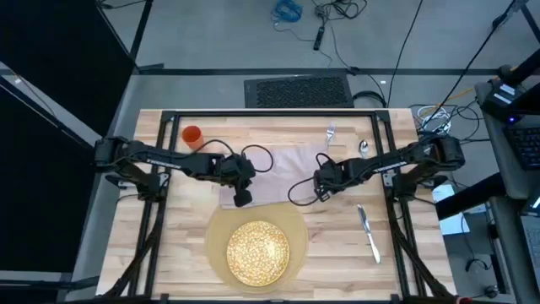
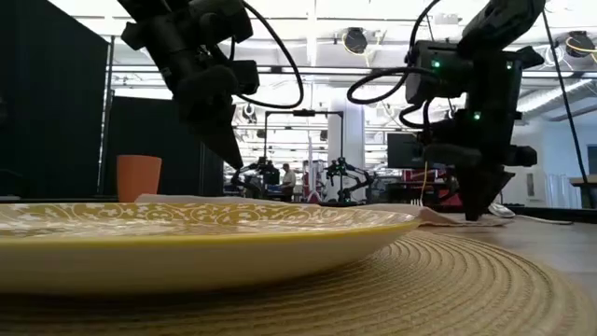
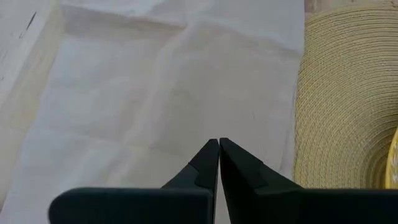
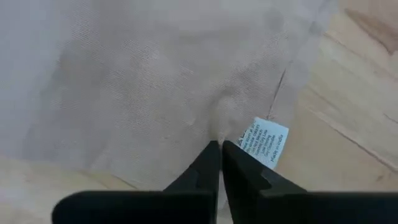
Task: Set table place
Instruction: Fold the light orange napkin on the table
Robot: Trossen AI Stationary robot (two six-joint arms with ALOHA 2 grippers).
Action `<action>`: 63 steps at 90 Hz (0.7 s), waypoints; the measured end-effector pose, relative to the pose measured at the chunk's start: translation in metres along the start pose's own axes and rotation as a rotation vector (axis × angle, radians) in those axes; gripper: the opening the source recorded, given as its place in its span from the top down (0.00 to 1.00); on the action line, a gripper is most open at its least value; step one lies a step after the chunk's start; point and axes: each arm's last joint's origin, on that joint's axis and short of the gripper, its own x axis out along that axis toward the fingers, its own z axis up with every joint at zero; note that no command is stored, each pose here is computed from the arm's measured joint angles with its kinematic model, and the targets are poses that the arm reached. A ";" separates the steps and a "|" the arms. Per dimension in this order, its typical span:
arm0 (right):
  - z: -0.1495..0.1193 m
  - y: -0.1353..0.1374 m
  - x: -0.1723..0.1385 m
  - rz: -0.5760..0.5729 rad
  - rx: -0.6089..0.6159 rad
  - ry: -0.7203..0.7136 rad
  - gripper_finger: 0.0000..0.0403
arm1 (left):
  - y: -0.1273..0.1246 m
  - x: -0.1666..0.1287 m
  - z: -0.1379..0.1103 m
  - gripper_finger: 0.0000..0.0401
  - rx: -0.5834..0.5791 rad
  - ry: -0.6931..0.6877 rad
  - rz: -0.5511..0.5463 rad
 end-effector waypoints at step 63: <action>-0.001 -0.007 -0.014 -0.087 0.029 0.060 1.00 | 0.000 0.000 0.000 1.00 0.018 0.000 0.000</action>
